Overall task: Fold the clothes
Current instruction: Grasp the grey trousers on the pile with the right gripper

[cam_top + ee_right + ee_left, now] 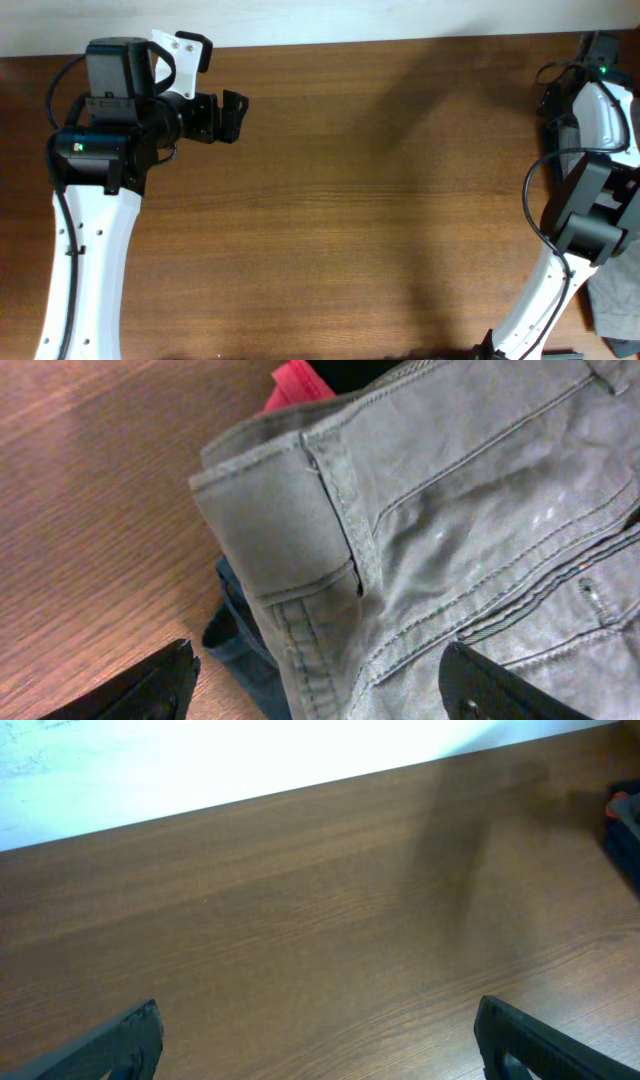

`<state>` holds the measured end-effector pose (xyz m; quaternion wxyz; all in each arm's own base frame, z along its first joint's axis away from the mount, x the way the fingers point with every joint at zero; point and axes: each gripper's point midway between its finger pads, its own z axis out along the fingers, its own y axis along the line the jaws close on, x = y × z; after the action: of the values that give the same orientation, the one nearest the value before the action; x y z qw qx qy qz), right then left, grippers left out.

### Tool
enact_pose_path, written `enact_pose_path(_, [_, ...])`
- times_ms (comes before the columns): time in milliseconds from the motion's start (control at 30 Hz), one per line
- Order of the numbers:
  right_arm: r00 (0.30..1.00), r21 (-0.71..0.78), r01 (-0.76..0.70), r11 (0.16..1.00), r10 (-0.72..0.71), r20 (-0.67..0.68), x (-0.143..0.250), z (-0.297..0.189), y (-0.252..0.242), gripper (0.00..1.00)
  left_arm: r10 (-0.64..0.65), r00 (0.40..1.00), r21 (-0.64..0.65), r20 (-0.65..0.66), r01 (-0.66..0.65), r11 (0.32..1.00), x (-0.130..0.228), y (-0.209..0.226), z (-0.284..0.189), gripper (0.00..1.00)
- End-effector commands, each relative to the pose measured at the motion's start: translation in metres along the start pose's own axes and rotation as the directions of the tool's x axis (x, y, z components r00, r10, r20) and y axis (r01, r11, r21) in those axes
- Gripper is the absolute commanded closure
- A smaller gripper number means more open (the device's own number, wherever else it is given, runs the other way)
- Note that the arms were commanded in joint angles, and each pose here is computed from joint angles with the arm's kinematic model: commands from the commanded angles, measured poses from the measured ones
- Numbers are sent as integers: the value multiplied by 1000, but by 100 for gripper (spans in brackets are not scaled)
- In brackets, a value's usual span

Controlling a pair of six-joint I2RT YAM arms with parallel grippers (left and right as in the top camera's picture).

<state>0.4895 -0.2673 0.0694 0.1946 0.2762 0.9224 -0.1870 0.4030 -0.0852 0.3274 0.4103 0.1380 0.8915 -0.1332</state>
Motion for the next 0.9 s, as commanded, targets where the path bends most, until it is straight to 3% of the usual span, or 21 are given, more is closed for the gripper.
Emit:
enact_pose_path(0, [999,35,4,999,-2,-39,11,17,1,18,-7,1000,21,14,7,1000,-6,-5,-1,1])
enact_pose_path(167, [998,63,10,998,-7,-55,16,23,-3,19,-7,1000,21,14,7,1000,-6,-5,-1,1])
enact_pose_path(267, [998,73,11,997,-7,-60,17,23,-4,26,-7,1000,21,13,7,1000,-6,-5,-1,1])
enact_pose_path(500, [997,199,-21,980,35,-65,22,26,-24,30,-8,1000,21,12,7,1000,-6,-4,0,1])
enact_pose_path(667, [997,267,-32,963,48,-54,22,23,-36,43,-8,1000,21,12,7,1000,-6,-4,0,1])
enact_pose_path(733, [997,270,-32,962,49,-53,22,23,-37,43,-8,1000,21,12,7,1000,-6,-4,0,1])
enact_pose_path(867, [994,65,66,996,-60,-96,26,28,-1,26,-8,1000,21,12,7,1000,-6,-4,0,1])
